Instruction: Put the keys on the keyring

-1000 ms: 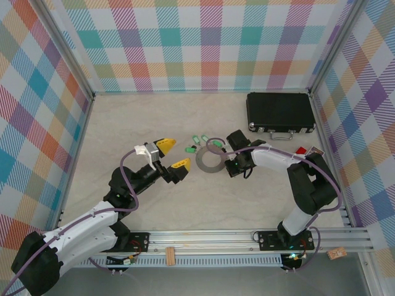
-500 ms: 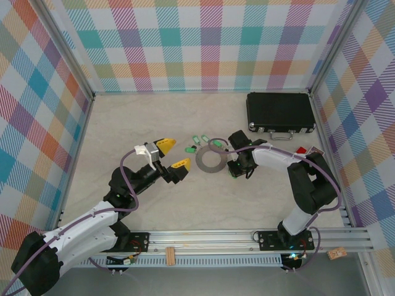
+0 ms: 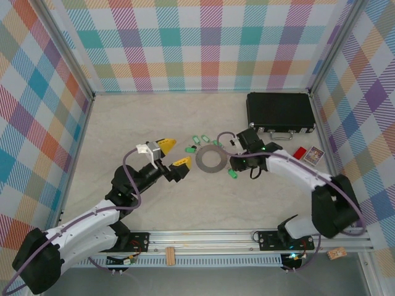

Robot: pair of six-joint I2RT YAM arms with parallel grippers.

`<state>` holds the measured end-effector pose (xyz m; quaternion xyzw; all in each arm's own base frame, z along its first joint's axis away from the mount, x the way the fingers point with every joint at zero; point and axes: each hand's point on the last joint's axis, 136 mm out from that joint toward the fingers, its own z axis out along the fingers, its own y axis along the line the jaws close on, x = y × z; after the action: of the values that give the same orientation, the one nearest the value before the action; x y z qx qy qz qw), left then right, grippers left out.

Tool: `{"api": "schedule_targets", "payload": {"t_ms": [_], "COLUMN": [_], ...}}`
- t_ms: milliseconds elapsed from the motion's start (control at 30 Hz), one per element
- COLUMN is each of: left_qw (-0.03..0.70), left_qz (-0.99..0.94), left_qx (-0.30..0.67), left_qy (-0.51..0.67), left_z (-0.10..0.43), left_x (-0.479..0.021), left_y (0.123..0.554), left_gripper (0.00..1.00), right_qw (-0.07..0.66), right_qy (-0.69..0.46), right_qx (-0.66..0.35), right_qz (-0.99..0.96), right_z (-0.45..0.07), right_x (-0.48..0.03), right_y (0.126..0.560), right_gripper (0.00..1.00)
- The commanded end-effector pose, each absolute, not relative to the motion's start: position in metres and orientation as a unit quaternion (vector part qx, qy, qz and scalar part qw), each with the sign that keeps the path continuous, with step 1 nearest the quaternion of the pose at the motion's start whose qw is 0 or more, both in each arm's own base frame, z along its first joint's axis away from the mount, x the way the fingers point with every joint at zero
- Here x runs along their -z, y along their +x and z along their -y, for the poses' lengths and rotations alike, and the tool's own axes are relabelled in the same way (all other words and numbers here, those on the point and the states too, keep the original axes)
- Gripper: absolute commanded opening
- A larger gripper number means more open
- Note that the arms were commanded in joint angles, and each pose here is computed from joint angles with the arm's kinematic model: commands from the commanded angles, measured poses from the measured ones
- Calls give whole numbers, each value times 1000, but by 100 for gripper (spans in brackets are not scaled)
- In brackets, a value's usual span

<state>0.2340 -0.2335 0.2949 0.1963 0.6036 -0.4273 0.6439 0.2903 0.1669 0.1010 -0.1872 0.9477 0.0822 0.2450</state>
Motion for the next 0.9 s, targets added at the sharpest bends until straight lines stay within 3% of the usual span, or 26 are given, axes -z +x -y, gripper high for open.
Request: {"api": "schedule_targets", "payload": {"t_ms": [0,133,200,233,500,700,867], "left_qw": [638,607,592,583,534,529,497], "left_qz": [-634,-707,-738,-752,-823,-841,-866], "left_qx": [407,349,317,304,193,94,-9], "left_qy": [156,99,62,44,8,-60,-49], "left_z": [229,220,211,208,193,132,85], "left_x": [-294,-267,-252,-245,-216,-199,-176], "left_y": [252,281,295,300,329,354,367], "left_gripper": [100,100,100,100,100,100,100], "right_qw": [317,408,450,472,567,572,584], "right_qy": [-161,-141,-132,-125,-67,-39,-26], "right_qx": [-91,-91,-85,-78,14,91,119], "right_qz": [-930,-897,-879,-869,-821,-814,-803], "right_z": [-162,-151,-143,-138,-99,-70,-48], "right_x": [-126,-156,-168,-174,-191,-179,-161], "right_y": [299,301,303,304,322,340,352], "right_gripper": [45,63,83,100,99,99,99]}}
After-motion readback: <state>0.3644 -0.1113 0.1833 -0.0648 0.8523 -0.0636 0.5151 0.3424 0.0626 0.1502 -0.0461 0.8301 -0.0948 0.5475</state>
